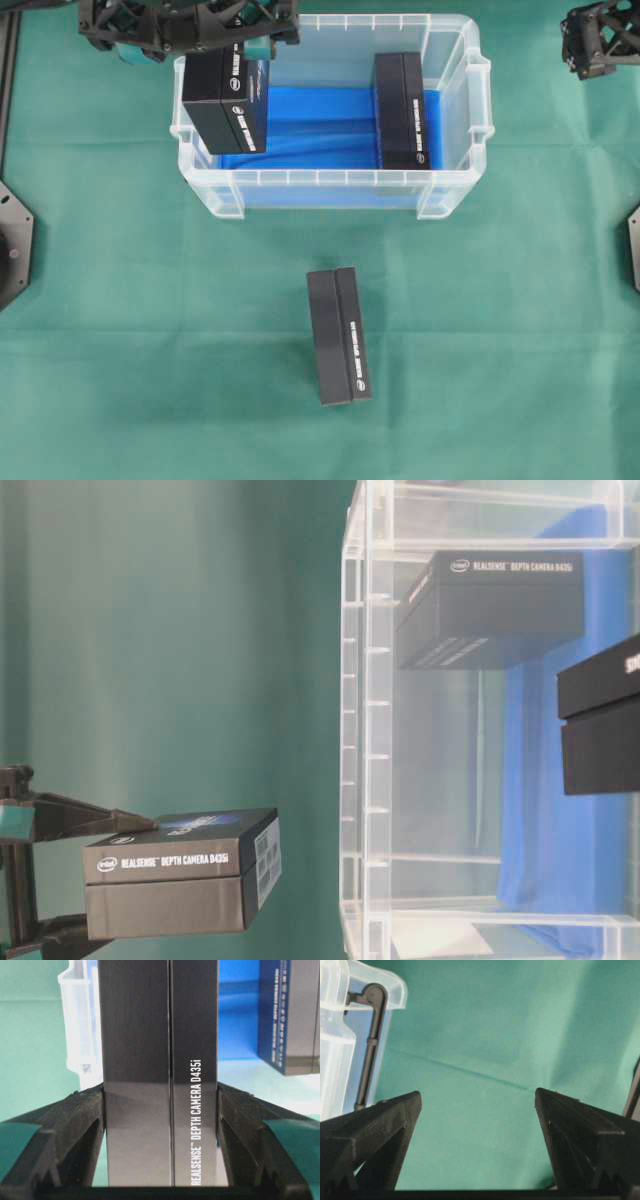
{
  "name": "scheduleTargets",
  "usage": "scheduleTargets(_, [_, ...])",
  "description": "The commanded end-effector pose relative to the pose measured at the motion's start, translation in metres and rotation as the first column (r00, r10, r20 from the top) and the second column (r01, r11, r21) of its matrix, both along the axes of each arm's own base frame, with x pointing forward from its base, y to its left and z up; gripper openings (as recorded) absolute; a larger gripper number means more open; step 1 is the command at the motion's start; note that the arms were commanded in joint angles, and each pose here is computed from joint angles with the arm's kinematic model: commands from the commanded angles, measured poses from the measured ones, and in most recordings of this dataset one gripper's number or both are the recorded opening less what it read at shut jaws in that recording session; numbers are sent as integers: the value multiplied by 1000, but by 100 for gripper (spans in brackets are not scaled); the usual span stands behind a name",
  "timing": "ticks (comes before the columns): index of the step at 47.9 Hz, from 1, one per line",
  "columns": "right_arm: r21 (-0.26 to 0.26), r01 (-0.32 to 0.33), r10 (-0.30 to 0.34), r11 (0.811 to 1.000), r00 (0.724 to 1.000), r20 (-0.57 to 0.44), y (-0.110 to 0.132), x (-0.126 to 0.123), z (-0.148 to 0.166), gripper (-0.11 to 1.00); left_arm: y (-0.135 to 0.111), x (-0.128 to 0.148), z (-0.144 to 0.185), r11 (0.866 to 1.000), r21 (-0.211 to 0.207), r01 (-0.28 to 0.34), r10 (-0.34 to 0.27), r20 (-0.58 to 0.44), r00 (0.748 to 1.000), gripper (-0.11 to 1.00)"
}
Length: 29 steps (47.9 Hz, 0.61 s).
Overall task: Take out the box from the case.
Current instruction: 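Lift the left box up out of the case with the left gripper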
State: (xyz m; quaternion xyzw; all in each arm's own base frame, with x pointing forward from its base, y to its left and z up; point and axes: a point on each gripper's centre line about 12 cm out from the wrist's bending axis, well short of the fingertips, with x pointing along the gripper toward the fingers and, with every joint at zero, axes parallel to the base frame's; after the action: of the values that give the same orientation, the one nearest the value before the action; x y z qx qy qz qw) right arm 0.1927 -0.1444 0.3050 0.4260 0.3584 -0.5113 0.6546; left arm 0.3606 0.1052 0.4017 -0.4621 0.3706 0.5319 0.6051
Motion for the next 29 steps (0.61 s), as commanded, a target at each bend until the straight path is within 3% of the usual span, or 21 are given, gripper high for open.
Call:
scheduleTargets(1, [-11, -3, 3, 1000, 1000, 18, 0, 0, 5, 91, 0, -5, 16, 1000, 19, -4, 3, 43, 999, 61])
scheduleTargets(29, [-10, -5, 5, 1000, 1000, 16, 1, 0, 5, 91, 0, -5, 17, 1000, 21, -4, 3, 46, 999, 61])
